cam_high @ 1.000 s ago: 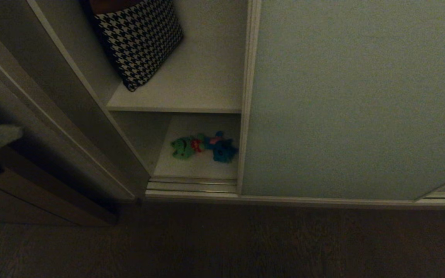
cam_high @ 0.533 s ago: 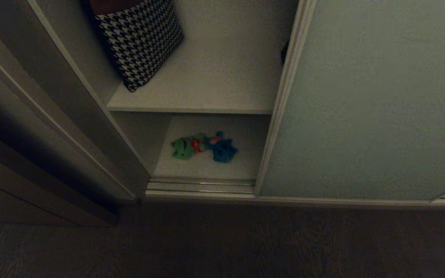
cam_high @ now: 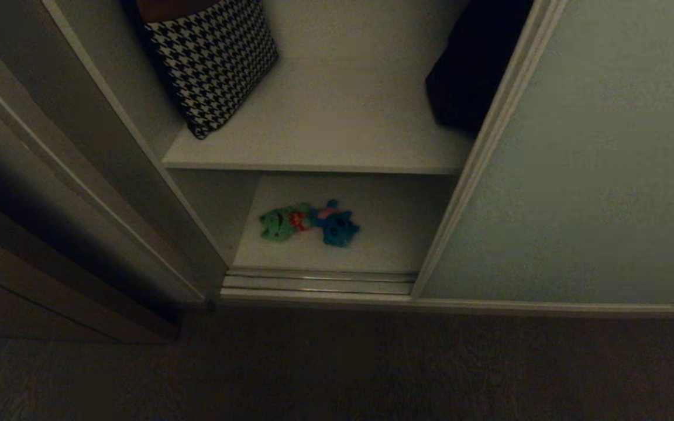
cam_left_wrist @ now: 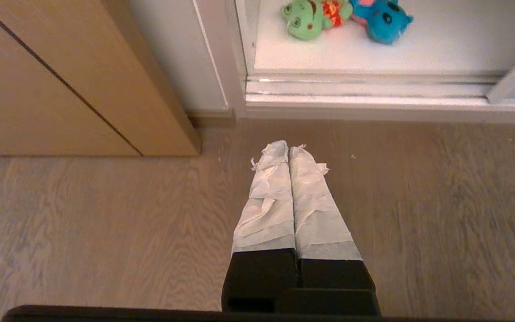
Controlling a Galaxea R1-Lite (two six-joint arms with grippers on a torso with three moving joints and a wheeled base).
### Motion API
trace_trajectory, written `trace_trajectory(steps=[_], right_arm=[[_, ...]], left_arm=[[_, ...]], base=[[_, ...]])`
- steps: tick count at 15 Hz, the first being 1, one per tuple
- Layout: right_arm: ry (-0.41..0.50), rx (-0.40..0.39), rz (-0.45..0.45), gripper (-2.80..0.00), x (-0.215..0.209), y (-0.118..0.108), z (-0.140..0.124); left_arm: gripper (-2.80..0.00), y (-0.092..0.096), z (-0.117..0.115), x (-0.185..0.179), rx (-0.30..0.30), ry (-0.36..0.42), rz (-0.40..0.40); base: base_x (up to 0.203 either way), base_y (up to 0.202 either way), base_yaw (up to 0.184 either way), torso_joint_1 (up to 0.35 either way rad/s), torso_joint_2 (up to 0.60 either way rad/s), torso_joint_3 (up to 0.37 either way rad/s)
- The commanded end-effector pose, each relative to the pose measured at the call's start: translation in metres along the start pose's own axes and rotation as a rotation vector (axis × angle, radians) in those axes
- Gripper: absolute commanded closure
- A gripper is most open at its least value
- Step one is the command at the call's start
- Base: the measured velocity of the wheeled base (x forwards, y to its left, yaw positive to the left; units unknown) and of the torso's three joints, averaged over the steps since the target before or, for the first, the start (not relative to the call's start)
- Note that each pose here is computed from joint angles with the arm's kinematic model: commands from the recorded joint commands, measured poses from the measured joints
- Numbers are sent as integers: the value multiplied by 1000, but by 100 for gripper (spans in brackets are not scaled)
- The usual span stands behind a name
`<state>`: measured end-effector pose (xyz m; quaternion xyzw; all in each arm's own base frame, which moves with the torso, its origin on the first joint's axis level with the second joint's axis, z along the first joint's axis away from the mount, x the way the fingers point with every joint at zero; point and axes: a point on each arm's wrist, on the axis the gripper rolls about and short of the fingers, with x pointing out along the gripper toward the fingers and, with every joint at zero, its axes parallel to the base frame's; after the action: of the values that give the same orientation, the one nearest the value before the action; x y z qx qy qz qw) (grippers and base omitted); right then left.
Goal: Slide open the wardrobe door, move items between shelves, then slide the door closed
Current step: Open the door
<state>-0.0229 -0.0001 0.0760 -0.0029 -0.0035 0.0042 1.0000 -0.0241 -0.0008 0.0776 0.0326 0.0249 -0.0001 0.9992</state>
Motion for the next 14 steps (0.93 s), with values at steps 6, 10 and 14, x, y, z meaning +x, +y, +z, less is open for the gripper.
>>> trace_trajectory(steps=[6, 10, 14], right_arm=[[-2, 0, 1, 0, 0, 0, 0], [-2, -2, 1, 0, 0, 0, 0], [-2, 0, 1, 0, 0, 0, 0]], left_arm=[[0, 0, -1, 0, -11, -9, 8], [0, 0, -1, -1, -49, -9, 11], [0, 0, -1, -1, -46, -5, 16]], base=[[0, 0, 0, 0, 0, 0], [0, 0, 0, 0, 0, 0], [0, 0, 0, 3, 3, -136]])
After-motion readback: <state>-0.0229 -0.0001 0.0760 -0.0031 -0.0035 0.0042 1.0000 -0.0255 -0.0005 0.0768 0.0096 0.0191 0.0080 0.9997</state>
